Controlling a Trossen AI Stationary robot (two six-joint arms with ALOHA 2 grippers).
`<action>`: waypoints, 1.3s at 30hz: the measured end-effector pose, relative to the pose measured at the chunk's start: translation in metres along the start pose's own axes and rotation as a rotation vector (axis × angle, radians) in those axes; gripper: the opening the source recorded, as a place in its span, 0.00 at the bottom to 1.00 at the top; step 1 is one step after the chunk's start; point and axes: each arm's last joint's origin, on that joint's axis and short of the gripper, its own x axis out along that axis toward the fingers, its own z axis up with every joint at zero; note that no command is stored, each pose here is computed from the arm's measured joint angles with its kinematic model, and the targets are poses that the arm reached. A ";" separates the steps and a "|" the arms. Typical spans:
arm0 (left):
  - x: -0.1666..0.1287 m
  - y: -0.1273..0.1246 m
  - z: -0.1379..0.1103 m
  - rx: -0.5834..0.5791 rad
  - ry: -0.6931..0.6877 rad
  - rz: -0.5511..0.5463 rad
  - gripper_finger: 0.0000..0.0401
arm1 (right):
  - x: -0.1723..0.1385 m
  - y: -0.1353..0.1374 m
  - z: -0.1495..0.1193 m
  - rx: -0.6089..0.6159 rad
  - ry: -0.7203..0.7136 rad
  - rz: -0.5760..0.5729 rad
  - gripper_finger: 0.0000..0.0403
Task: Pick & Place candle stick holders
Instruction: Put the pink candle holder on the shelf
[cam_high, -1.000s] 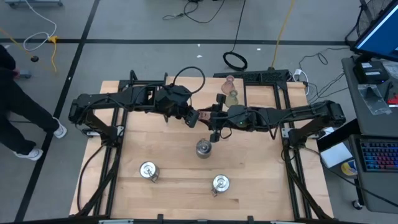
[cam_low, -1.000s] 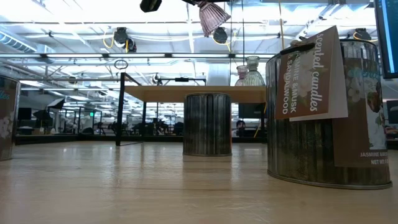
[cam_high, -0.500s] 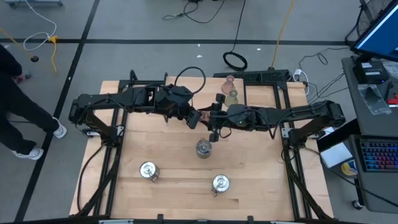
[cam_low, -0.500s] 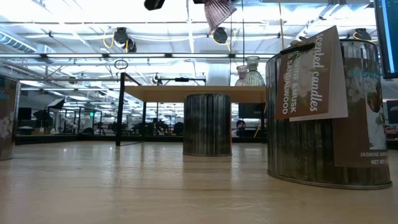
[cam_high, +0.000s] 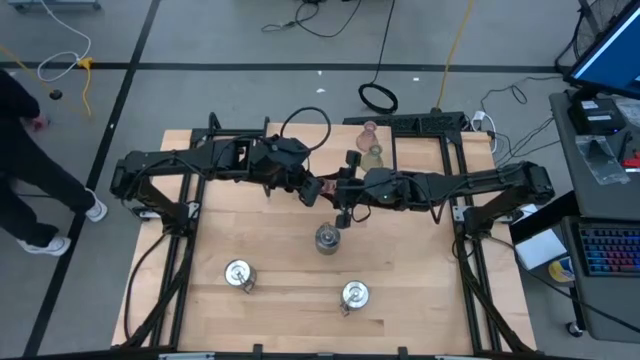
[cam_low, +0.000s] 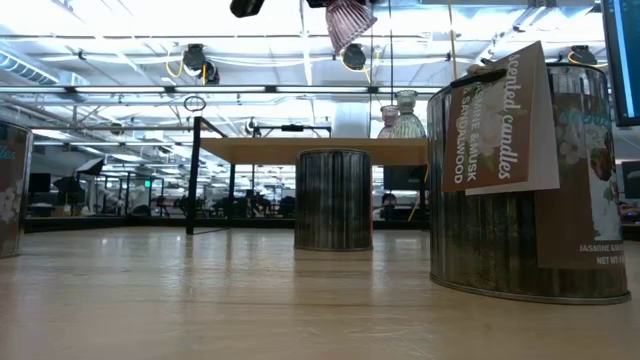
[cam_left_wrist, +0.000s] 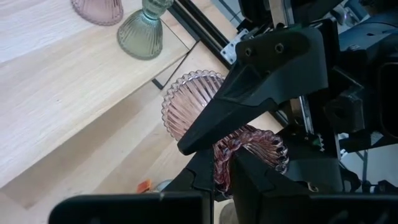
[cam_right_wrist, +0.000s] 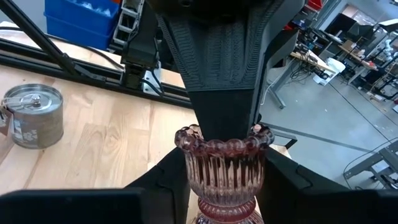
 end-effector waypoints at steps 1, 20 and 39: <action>0.000 0.000 0.000 0.001 0.002 0.003 0.06 | 0.000 0.000 0.000 0.000 0.000 0.000 0.31; -0.007 0.013 -0.001 0.092 0.057 0.078 0.45 | 0.003 -0.011 -0.008 0.118 0.064 -0.088 0.31; -0.037 0.044 -0.027 0.181 0.193 0.569 0.46 | 0.024 -0.053 -0.065 0.430 -0.070 -0.340 0.31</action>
